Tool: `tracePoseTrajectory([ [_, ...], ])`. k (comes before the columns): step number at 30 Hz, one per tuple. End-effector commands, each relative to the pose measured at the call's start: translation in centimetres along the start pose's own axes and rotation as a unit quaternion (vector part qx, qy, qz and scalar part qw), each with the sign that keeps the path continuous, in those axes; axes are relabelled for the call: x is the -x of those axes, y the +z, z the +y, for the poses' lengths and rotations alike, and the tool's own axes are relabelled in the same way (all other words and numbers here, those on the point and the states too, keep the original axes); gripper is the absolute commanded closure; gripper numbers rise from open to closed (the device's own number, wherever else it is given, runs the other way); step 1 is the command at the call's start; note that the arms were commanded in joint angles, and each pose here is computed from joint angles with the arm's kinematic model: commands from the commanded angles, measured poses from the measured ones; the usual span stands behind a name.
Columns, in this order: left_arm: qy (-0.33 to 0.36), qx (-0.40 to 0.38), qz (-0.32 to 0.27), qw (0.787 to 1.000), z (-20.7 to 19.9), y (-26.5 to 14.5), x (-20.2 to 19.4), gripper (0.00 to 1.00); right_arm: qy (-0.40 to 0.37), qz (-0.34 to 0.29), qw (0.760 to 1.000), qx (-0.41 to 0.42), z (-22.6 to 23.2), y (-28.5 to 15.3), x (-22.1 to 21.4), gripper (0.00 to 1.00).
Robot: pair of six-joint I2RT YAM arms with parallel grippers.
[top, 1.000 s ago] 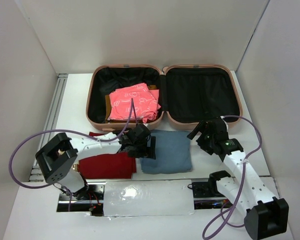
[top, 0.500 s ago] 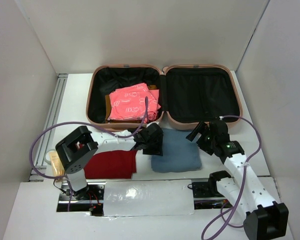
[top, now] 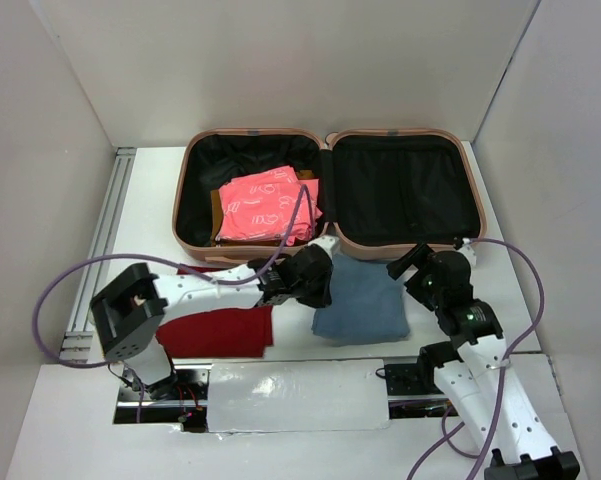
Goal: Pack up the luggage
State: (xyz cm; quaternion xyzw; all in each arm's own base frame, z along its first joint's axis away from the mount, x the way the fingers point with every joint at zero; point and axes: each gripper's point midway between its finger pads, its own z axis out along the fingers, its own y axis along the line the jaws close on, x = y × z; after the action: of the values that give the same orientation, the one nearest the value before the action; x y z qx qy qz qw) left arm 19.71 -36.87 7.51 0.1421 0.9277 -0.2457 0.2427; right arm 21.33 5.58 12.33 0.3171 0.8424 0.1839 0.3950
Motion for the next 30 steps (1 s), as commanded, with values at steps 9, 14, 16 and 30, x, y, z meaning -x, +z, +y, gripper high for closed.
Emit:
tracePoseTrajectory([
  [9,0.160,-0.092,-0.165,0.969,-7.6,-10.2,10.9,1.00,0.024,-0.093,0.995,-0.012,0.4,-2.0,4.3,0.00],
  [14,0.221,-0.096,-0.196,0.951,-10.3,-13.1,14.9,1.00,0.020,-0.101,0.995,-0.004,0.8,-2.0,4.7,0.00],
  [16,0.232,-0.082,-0.208,0.947,-10.9,-14.6,16.7,1.00,0.021,-0.105,0.994,0.001,1.1,-2.1,4.9,0.00],
  [30,0.297,-0.103,-0.281,0.907,-10.4,-18.7,27.4,1.00,0.016,-0.105,0.994,0.008,1.8,-2.0,5.4,0.00],
])
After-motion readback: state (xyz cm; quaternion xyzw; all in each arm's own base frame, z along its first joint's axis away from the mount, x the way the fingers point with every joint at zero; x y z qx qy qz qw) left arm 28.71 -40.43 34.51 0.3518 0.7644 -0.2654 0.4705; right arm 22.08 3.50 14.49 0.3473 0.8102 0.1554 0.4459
